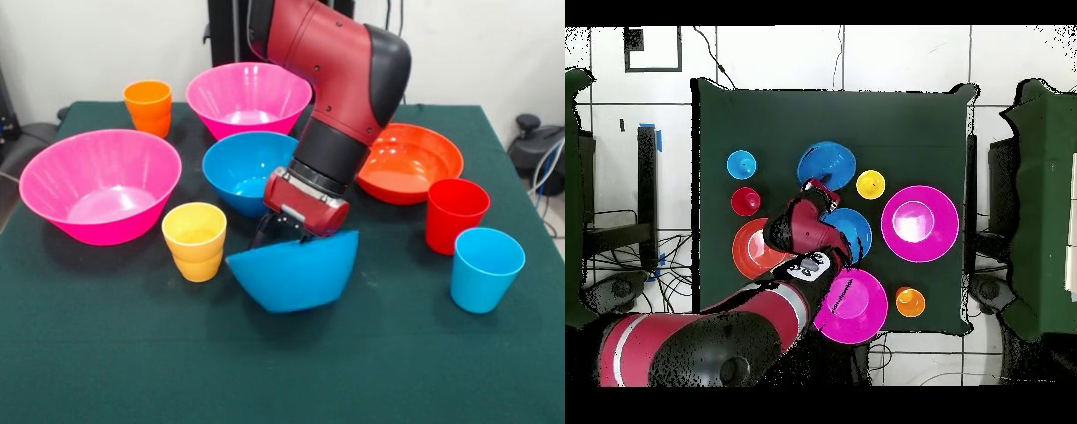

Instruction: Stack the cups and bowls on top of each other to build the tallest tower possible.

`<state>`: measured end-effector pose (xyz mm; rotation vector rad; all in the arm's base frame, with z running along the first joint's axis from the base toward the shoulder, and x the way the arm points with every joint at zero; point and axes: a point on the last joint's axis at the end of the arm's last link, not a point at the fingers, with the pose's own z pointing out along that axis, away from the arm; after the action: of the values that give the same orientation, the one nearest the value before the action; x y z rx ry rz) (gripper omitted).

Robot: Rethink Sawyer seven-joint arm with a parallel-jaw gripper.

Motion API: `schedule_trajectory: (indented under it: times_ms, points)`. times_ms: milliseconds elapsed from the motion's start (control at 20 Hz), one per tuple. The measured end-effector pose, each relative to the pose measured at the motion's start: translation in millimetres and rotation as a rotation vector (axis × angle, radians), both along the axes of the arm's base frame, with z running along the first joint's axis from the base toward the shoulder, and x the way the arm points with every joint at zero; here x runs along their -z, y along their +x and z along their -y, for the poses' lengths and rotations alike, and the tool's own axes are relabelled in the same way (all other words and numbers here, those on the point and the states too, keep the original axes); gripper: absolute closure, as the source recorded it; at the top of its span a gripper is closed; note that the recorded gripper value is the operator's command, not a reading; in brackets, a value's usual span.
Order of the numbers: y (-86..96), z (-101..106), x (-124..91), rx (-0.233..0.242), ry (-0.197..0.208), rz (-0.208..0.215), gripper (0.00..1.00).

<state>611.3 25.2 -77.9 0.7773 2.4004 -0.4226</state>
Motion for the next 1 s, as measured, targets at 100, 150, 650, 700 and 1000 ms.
schedule_trajectory:
  times_ms: [100, 150, 650, 700, 1000]
  points:
    - [-2.2, 2.0, 1.6, 0.003, -0.001, -0.004, 0.00]
    - [-1.8, 3.7, 0.7, 0.007, 0.001, -0.004, 0.00]
    - [-14.3, 16.7, -11.1, 0.048, 0.030, -0.053, 0.00]
    - [-15.8, 17.1, -12.8, 0.052, 0.033, -0.060, 0.00]
    - [-21.4, 15.3, -34.9, 0.076, 0.065, -0.112, 0.00]
